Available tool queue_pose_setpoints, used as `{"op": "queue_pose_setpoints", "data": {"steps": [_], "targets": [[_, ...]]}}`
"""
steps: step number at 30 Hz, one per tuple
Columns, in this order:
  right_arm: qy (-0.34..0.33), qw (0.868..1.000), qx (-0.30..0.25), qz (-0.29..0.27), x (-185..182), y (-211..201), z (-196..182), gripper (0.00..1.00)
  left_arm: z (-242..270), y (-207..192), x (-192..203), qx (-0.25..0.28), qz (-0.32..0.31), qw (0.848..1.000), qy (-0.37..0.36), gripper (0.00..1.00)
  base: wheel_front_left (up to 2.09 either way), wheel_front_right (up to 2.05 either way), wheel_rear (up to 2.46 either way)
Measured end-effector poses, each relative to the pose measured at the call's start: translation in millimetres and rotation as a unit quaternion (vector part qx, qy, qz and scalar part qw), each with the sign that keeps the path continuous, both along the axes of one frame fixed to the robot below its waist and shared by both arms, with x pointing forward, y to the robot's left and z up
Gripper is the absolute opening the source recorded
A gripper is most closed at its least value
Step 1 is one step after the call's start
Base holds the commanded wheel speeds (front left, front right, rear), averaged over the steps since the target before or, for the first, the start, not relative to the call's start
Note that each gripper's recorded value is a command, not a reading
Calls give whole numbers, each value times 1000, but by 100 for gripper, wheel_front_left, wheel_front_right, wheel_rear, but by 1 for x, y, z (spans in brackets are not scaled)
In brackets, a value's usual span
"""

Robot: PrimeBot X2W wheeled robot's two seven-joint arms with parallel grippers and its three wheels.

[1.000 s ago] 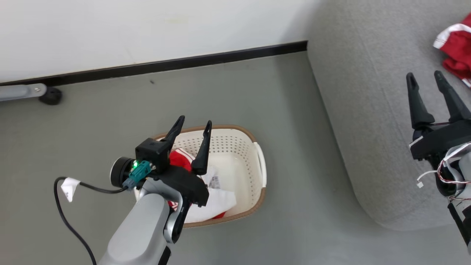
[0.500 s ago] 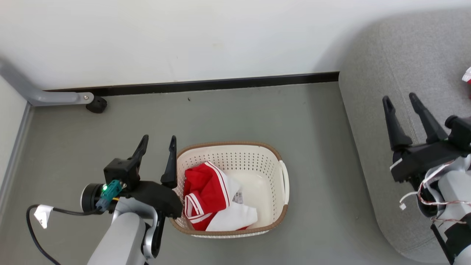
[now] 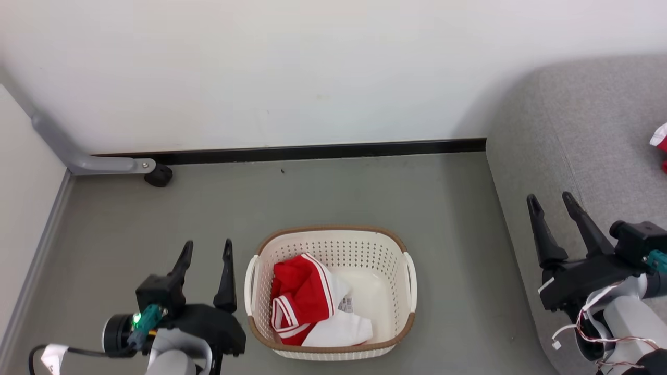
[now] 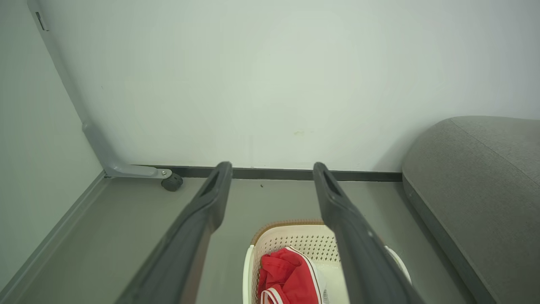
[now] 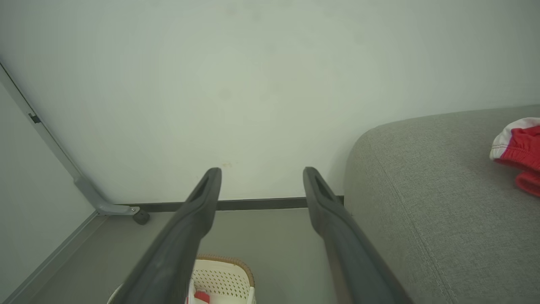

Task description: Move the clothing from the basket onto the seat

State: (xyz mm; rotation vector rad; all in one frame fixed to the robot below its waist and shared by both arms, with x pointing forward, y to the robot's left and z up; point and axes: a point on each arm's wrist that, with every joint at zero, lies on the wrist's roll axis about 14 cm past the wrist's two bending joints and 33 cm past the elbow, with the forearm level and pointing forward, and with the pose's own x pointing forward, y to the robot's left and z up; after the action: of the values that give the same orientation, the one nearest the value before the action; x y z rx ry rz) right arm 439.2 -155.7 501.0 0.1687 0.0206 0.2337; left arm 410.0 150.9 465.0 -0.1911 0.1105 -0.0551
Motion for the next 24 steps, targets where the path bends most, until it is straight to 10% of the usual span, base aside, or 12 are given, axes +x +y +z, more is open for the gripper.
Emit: {"op": "queue_pose_setpoints", "data": {"steps": [24], "targets": [[13,999,-17,-30,-35,-3,-16,100,-7,30,-39,8,64,998,1,100,0,0,0]]}}
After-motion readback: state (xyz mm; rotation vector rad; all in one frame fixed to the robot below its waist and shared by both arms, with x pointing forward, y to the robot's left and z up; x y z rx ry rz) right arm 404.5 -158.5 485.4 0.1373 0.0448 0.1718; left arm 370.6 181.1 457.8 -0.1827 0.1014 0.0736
